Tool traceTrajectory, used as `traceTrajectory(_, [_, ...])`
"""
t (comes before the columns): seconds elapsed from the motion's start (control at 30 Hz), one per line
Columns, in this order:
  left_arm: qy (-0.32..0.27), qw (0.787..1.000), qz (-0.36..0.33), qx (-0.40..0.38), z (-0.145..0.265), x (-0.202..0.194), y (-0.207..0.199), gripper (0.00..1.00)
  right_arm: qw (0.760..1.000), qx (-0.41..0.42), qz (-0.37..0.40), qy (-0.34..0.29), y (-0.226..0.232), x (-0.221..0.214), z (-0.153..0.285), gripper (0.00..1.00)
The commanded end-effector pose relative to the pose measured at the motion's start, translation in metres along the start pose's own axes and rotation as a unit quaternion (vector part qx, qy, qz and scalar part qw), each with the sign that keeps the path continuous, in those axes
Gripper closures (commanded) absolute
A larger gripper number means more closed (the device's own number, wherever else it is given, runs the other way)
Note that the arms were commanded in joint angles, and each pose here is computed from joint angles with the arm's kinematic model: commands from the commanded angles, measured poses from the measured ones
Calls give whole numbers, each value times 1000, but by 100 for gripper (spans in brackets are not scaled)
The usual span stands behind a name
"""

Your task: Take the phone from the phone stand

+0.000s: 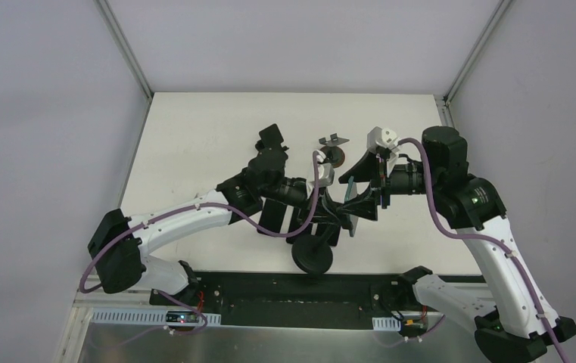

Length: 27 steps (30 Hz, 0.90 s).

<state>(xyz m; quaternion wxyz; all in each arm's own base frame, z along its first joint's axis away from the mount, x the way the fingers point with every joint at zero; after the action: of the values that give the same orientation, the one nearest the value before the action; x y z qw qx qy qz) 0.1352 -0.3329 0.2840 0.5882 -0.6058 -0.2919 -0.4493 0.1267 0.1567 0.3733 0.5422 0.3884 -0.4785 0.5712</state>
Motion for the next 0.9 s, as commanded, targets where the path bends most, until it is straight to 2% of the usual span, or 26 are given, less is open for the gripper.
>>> traceTrajectory(0.0, [-40,999,-14,-19,-7,33,-12,100,997,5,51,-50,9,29,8,76])
traceTrajectory(0.07, [-41,999,-9,-18,-7,34,-12,100,998,-2,40,-48,9,26,8,53])
traceTrajectory(0.17, [-45,999,-11,-3,-5,30,-9,100,998,-13,31,-45,12,21,9,27])
traceTrajectory(0.23, [-49,999,-14,4,-3,29,-9,100,999,-17,25,-39,13,17,10,14])
traceTrajectory(0.27, [-50,999,-16,7,-2,29,-9,100,999,-19,23,-37,14,16,10,4])
traceTrajectory(0.3, [-51,998,-17,10,-1,28,-9,100,999,-23,20,-34,14,15,11,1])
traceTrajectory(0.53, [-59,998,-18,22,6,25,-12,100,999,-38,18,-27,21,3,13,1])
traceTrajectory(0.87, [-86,992,-13,93,25,10,-9,100,996,-75,32,-34,23,-19,12,1])
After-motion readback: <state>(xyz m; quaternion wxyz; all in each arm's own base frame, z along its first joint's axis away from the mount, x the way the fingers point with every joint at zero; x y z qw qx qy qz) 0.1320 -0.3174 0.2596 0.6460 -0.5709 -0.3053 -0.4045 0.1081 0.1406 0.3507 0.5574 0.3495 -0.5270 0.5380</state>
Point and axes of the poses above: each gripper's point midway between its finger pads, its own z axis back along the fingers, its own y axis along the line the jaws close on, x = y × z, the point moved 7 cm from there along z, back along the fingers, and after that the axes turned 15 degrees about z, right-handed, at the moved point
